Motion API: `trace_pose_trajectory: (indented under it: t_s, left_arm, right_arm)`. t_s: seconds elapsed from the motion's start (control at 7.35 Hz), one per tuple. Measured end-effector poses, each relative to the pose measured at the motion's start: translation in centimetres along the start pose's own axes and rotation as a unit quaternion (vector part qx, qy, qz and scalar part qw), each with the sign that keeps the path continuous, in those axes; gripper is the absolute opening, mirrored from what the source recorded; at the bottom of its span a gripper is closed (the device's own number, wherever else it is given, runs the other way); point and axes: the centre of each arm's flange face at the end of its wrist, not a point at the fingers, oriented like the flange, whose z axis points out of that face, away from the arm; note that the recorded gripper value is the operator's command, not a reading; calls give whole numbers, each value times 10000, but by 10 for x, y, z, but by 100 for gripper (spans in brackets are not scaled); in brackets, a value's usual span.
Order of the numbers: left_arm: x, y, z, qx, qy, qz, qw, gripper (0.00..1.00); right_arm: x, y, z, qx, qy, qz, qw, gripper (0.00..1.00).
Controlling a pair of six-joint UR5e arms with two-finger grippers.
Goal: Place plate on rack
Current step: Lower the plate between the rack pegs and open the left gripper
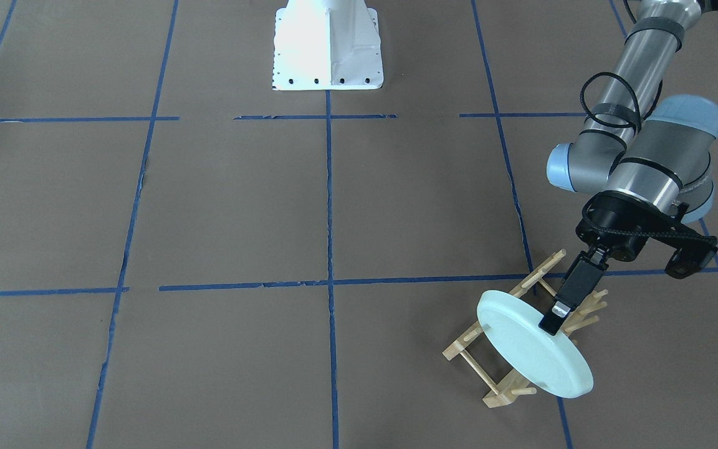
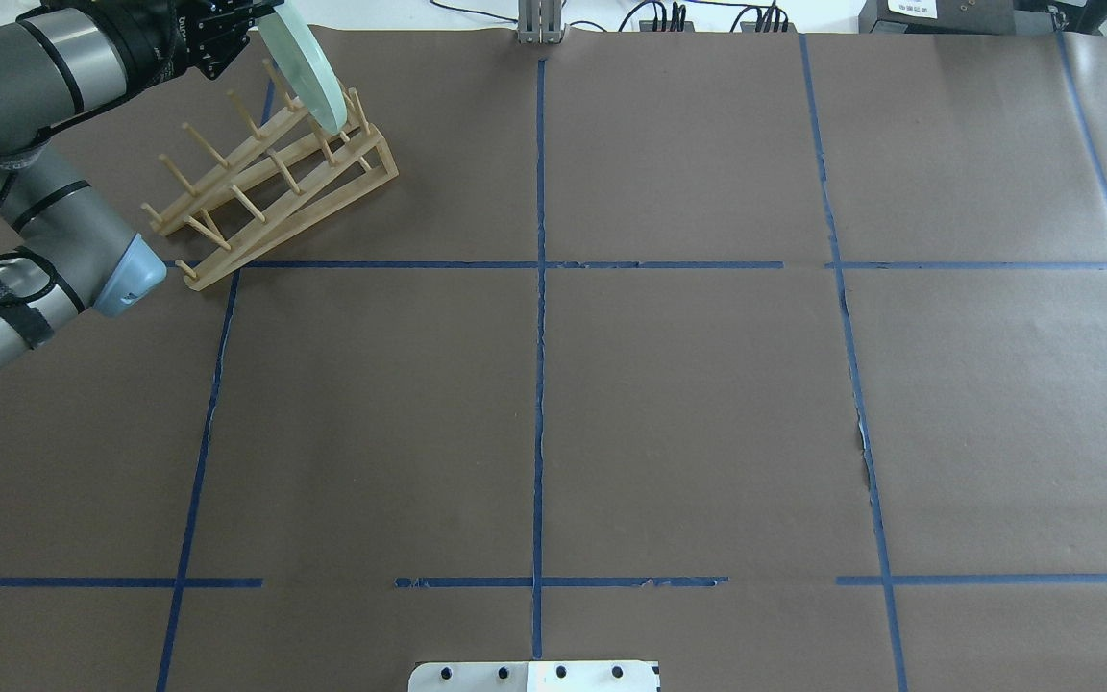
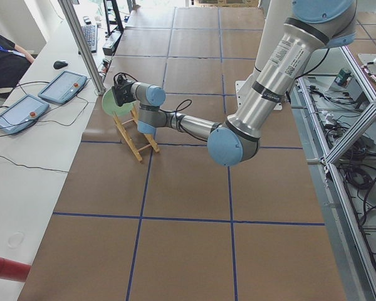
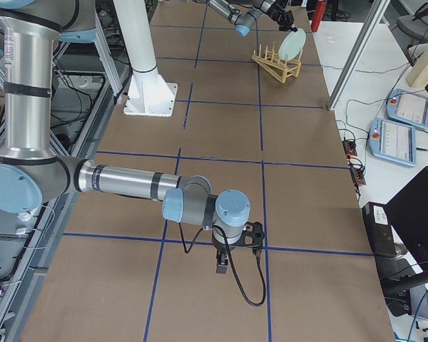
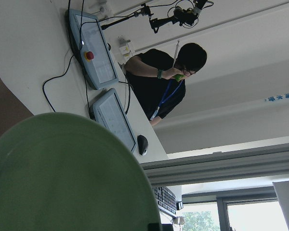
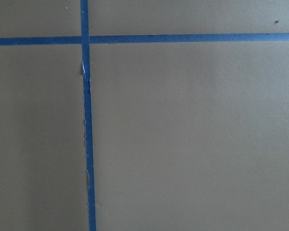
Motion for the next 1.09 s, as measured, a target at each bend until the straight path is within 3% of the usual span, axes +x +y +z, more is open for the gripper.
trace_pose_trajectory:
  t_s: [0.27, 0.41, 0.54, 1.09]
  left_arm:
    - [-6, 4, 2, -9, -45, -14, 10000, 0]
    - [-10, 6, 3, -8, -69, -20, 10000, 79]
    - [-12, 6, 4, -1, -93, -25, 10000, 100]
    - [-17, 5, 3, 62, -110, -24, 9999, 100]
  right_arm:
    - [0, 0, 0, 2, 0, -2, 10000, 100]
    - [0, 0, 0, 4, 0, 0, 10000, 100]
    - [0, 0, 0, 3, 0, 0, 10000, 100]
    - [0, 0, 0, 2, 0, -2, 10000, 100]
